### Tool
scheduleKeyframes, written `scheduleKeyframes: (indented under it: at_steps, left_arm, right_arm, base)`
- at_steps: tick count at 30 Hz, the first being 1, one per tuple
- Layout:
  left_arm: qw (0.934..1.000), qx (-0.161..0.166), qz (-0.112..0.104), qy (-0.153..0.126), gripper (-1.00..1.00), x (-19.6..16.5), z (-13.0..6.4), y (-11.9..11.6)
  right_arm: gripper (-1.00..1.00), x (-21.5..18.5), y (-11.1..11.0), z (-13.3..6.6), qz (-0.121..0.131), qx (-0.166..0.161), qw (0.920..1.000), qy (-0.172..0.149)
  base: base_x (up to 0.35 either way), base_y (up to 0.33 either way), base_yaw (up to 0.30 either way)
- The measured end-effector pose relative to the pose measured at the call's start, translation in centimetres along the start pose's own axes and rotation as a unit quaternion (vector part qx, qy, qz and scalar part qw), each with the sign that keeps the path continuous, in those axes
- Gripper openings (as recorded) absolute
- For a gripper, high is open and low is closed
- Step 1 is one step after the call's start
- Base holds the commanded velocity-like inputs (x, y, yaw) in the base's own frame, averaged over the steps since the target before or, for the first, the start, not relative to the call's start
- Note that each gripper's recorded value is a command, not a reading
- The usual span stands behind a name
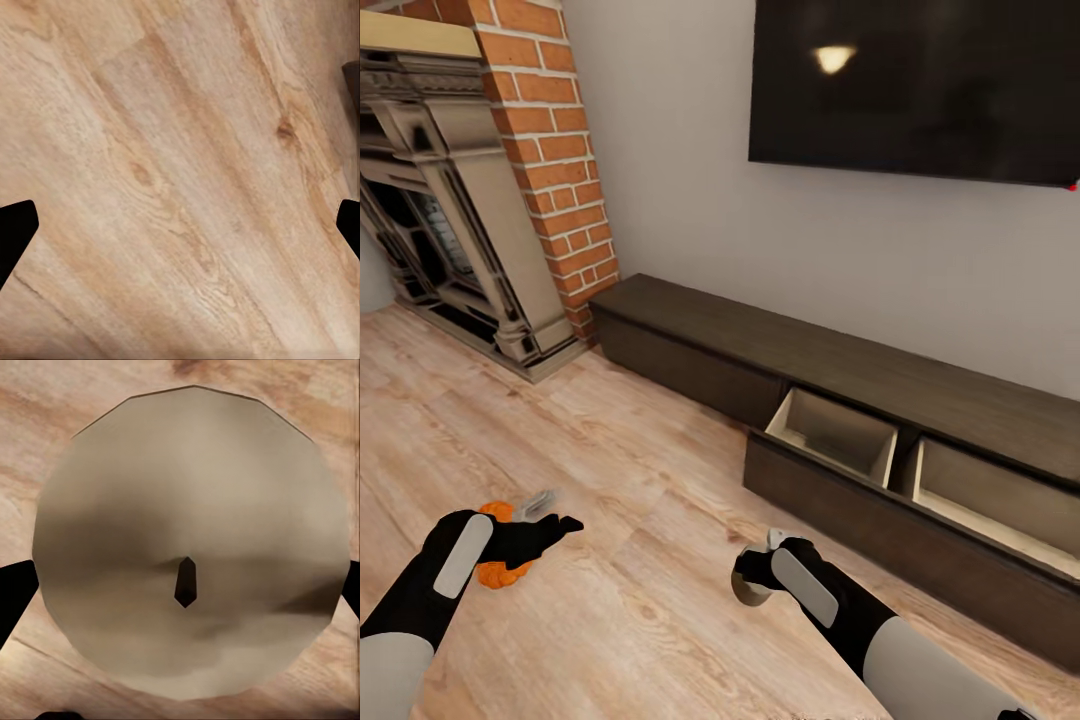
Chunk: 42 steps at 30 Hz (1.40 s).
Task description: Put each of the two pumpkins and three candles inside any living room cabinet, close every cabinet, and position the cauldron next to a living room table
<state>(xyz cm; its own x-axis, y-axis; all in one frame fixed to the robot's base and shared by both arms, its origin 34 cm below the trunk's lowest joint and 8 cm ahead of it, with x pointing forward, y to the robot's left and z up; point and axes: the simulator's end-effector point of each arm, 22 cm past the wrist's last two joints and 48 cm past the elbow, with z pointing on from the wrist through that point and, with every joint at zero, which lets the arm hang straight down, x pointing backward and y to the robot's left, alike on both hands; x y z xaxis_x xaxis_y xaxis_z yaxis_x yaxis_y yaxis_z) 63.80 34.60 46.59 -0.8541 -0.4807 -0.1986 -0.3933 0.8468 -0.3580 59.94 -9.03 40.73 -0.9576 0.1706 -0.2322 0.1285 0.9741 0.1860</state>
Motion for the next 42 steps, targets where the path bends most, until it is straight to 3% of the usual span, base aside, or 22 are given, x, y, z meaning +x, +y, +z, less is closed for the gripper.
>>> scheduleKeyframes:
  at_steps: [13,42]
  left_arm:
    - [1.0,0.002,0.001,-0.004,1.0,-0.23,-0.31,-0.23]
    - [0.9999,0.005,0.009,-0.008,1.0,-0.47,-0.82,-0.82]
  right_arm:
    - [-1.0,-0.24,0.08,-0.27,0.0,-0.001,1.0,-0.003]
    - [-1.0,-0.68,0.15,-0.8,-0.001,-0.001,1.0,-0.009]
  base:
    - [-0.028,-0.04,-0.263]
    - [-0.113,-0.277,-0.264]
